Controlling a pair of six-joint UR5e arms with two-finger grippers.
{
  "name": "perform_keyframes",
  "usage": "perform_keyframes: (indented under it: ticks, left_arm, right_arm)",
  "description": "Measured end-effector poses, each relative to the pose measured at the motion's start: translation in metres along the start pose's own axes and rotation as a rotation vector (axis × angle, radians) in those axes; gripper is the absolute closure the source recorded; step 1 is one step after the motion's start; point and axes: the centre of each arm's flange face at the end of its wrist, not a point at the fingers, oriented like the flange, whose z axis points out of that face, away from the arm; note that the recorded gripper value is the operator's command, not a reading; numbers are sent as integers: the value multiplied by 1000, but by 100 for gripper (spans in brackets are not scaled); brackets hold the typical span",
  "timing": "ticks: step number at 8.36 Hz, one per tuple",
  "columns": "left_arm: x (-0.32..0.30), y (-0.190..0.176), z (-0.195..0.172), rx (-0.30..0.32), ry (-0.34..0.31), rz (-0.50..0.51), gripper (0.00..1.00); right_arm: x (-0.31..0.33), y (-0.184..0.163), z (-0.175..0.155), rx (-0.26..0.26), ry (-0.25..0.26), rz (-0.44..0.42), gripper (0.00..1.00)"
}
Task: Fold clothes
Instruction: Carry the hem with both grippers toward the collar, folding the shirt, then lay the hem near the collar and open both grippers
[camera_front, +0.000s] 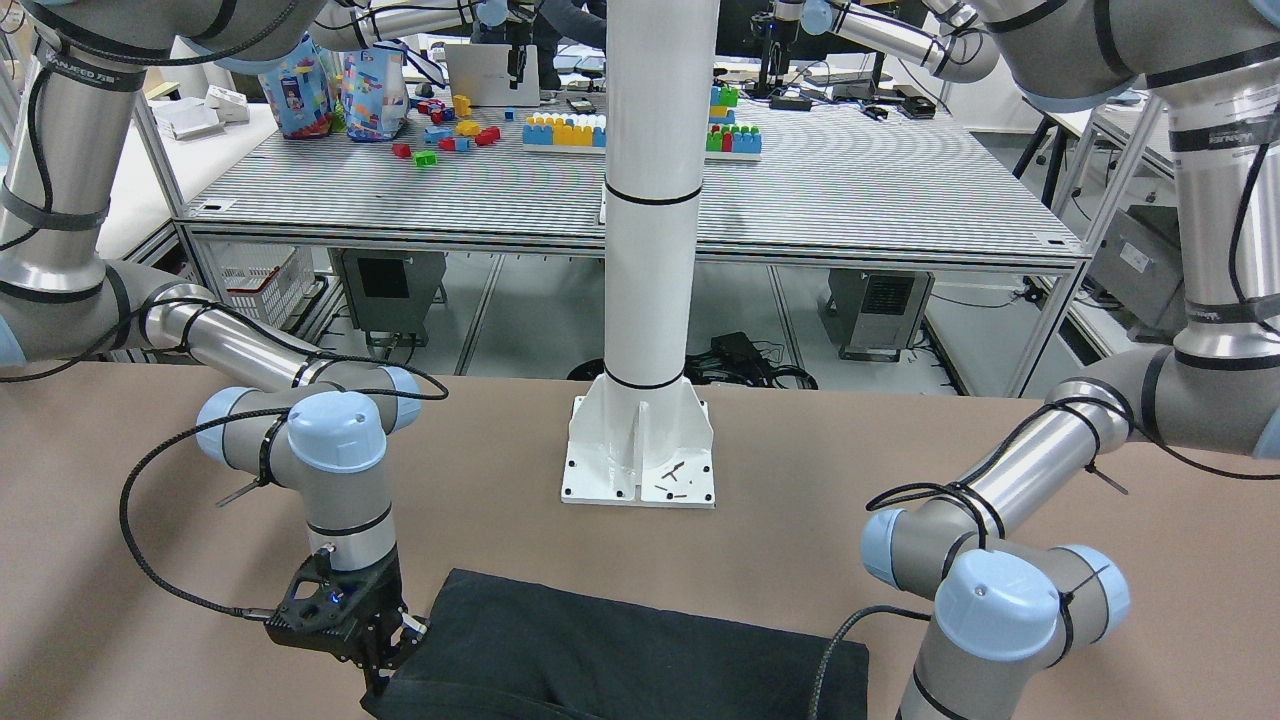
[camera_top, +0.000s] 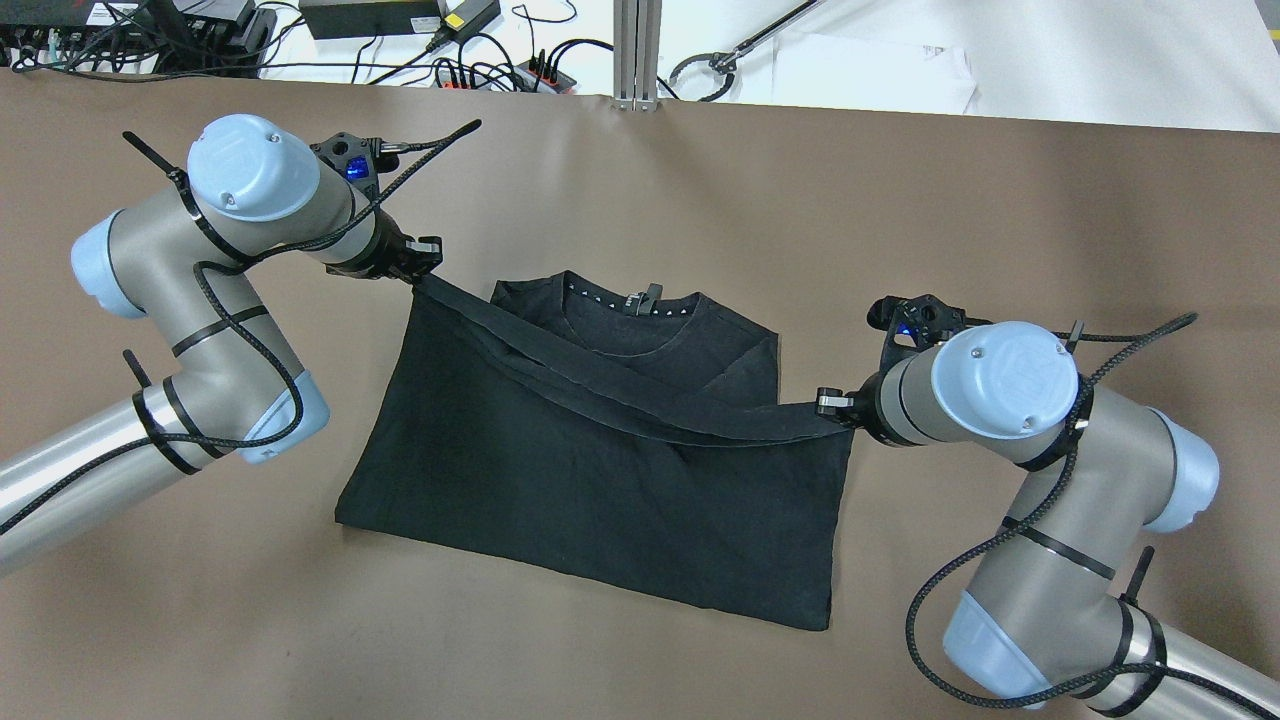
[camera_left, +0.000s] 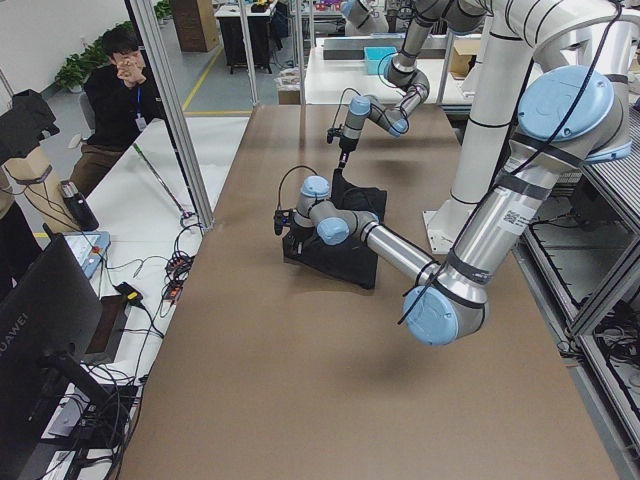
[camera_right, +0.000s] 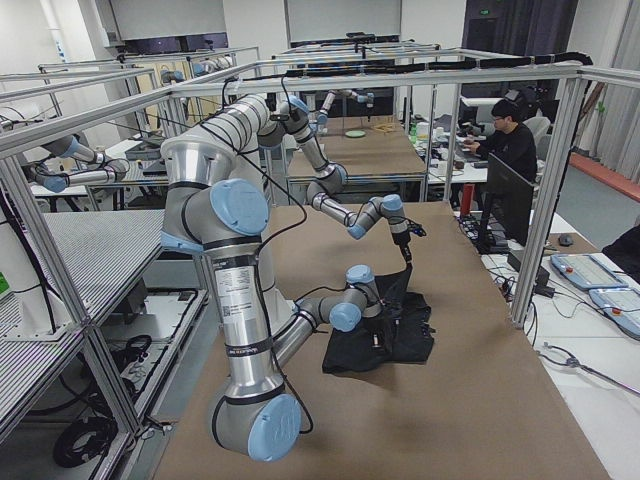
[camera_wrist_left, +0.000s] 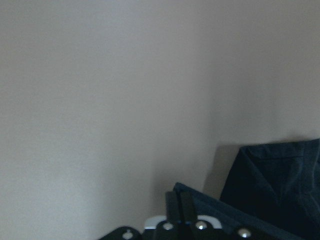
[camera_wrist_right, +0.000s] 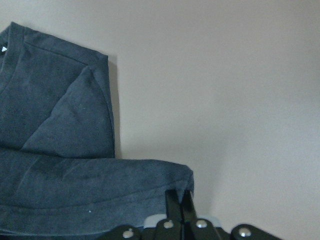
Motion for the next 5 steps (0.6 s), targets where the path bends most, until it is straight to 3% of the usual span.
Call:
perform_keyframes:
  ticks: [1,2,5]
  left_arm:
    - [-5,-1,13,6,4,9,42]
    - [-9,-1,18,12,20,23,1]
    - [-35,11,13,35,113,138,0]
  right_arm:
    - [-1,-2,10,-4,15,2,16]
    - [0,-4,16,-7,27,2,7]
    - [10,-26,6,2,18,-12,6]
